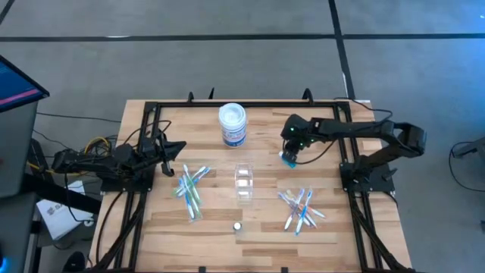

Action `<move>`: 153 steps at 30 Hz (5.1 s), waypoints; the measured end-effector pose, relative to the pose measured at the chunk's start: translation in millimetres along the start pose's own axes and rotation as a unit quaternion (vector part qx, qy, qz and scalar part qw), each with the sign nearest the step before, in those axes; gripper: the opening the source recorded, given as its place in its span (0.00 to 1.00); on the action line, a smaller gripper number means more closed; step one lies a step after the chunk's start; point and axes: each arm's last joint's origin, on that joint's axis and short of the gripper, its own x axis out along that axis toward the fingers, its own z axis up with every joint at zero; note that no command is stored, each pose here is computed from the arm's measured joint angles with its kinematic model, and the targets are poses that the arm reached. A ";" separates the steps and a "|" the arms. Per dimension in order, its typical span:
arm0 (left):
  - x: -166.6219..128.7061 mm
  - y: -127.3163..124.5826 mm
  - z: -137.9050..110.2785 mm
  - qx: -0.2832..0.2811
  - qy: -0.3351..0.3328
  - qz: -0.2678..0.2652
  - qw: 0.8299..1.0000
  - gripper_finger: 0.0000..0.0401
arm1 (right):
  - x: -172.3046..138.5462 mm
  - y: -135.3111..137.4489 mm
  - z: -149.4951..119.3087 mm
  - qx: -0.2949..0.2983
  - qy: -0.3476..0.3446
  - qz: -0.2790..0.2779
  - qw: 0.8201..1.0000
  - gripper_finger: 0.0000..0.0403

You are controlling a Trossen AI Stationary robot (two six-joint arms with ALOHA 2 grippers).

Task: Pick & Place toothbrushing station
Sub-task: Put the top blue mouthwash into the Transparent organizer

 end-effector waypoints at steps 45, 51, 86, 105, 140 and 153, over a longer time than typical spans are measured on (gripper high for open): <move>0.0 0.0 1.1 -0.002 -0.005 0.000 1.000 0.00 | 26.0 3.5 1.5 -0.014 0.017 0.025 0.999 0.39; 0.0 0.0 1.0 -0.002 -0.005 0.000 1.000 0.00 | 26.0 3.5 0.9 -0.012 0.020 0.025 0.999 0.37; 0.1 0.0 0.8 -0.002 -0.004 0.000 1.000 0.00 | 52.7 9.6 3.4 -0.101 0.112 0.024 0.988 0.34; 0.1 0.0 0.8 -0.002 -0.004 0.000 1.000 0.00 | 52.2 10.8 1.7 -0.130 0.118 0.016 0.984 0.22; 1.2 -0.5 -0.5 0.001 0.002 0.000 1.000 0.00 | -17.6 86.5 39.5 -0.206 -0.166 0.128 0.956 0.21; 1.1 -0.5 0.2 -0.001 -0.001 0.000 1.000 0.00 | -23.2 115.0 41.0 -0.240 -0.293 0.183 0.907 0.21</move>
